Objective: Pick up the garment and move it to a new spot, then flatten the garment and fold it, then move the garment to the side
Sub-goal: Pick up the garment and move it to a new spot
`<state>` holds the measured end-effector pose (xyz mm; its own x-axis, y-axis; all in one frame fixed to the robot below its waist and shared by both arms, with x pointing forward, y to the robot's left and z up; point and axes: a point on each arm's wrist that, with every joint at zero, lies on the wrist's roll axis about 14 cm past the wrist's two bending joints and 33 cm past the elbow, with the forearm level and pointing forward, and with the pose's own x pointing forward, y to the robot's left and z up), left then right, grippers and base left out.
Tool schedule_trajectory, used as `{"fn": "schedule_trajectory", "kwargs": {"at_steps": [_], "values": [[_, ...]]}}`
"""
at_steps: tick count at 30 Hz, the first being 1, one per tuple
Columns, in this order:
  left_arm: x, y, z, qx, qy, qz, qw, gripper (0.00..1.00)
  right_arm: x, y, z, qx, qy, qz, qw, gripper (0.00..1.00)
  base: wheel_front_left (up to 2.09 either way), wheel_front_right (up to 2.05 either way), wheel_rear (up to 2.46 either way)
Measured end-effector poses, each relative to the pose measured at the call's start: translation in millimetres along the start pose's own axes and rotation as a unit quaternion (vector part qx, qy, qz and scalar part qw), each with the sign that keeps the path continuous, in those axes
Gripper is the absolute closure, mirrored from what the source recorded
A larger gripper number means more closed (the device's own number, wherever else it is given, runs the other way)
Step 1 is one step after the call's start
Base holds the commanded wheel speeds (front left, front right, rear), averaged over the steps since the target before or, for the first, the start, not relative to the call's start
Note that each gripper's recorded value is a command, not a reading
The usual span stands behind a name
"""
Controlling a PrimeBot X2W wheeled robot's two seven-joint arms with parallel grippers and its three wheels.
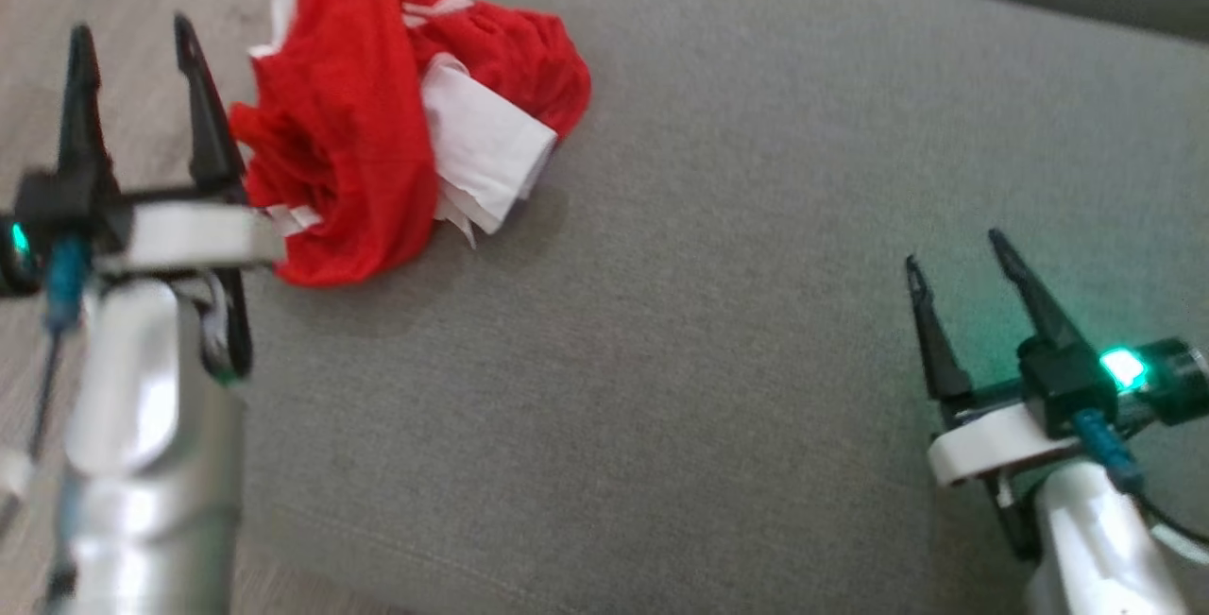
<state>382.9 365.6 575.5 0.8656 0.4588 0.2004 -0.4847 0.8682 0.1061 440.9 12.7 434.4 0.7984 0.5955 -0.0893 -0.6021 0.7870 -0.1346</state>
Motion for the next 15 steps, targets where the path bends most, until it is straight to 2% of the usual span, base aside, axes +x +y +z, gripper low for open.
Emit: {"fn": "schedule_trajectory", "kwargs": {"at_steps": [2, 5, 11, 15], "values": [[16, -5, -18, 0.010, 0.029, -0.013, 0.999, 0.00, 1, -9, -10, -0.008, 0.009, -0.002, 1.000, 0.00, 0.00, 0.00, 0.00], [32, -18, -72, 0.011, 0.124, -0.030, 0.992, 0.00, 4, -23, -29, -0.016, 0.024, -0.004, 1.000, 0.00, 0.00, 0.00, 0.00], [12, -35, -153, 0.005, 0.279, -0.040, 0.959, 0.00, 3, -38, -45, -0.016, 0.038, -0.017, 0.999, 0.00, 0.00, 0.00, 0.00], [1, -41, -180, -0.020, 0.318, -0.032, 0.947, 0.00, 0, -46, -54, -0.014, 0.047, -0.027, 0.998, 0.00, 0.00, 0.00, 0.00]]}}
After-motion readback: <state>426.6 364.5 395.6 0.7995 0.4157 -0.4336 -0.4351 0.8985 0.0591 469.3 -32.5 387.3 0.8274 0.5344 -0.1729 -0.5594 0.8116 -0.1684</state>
